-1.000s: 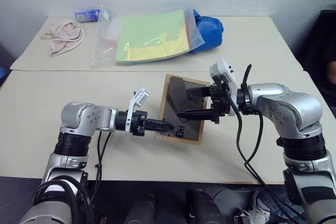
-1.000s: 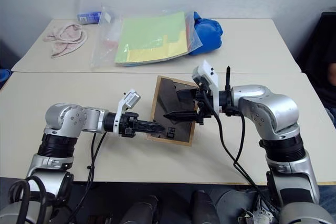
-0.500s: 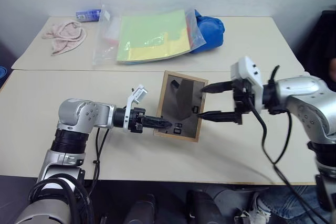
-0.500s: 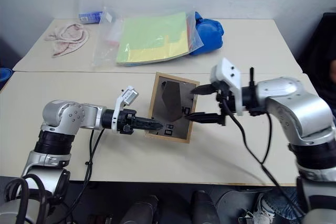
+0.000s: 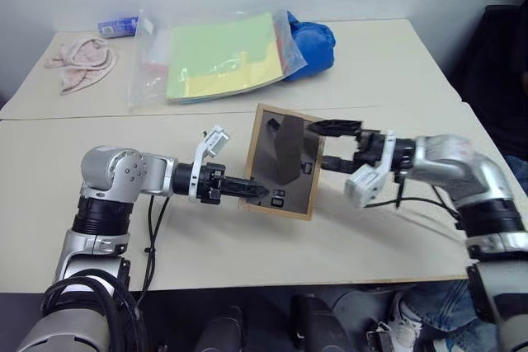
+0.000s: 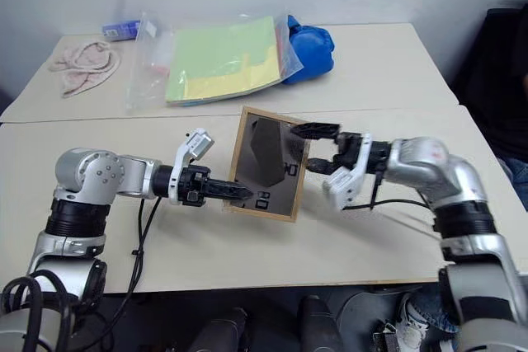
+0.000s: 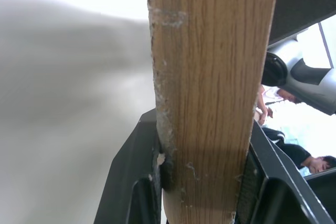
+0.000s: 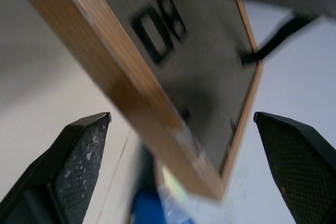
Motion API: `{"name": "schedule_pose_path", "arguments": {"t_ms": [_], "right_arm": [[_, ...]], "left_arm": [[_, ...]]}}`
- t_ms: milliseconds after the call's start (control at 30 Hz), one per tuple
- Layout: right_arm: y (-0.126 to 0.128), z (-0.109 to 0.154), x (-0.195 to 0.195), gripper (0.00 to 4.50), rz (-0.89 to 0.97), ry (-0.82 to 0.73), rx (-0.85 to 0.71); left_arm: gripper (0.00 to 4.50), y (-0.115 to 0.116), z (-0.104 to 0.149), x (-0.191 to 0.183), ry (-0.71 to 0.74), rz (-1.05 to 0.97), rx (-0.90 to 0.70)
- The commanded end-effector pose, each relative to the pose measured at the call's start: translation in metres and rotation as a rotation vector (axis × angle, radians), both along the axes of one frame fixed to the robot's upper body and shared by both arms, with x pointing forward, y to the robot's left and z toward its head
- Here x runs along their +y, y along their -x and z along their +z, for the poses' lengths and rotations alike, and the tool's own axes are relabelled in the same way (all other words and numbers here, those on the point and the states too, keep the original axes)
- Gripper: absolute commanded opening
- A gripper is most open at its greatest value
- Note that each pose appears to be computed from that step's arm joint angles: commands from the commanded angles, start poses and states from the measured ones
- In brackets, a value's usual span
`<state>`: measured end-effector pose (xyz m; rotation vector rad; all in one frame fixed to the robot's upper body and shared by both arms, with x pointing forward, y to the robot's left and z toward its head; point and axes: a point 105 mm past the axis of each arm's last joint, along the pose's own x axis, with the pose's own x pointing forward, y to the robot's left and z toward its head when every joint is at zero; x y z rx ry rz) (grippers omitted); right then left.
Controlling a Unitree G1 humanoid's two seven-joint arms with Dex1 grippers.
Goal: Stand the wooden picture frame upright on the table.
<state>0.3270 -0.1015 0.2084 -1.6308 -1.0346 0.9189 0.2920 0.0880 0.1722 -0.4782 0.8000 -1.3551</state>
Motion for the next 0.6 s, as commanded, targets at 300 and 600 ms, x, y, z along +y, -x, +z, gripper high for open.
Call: {"name": "schedule_pose_path", "arguments": {"t_ms": [300,600], "right_arm": [[-0.006,0.02,0.011,1.9,0.114,-0.172,-0.2],[-0.008,0.032,0.015,1.26,0.155,-0.262,-0.131]], "left_arm": [[1.61,0.004,0.014,0.012,0.022,0.024,-0.071],[4.43,0.023,0.051,0.09,0.017,0.245,-0.33]]}}
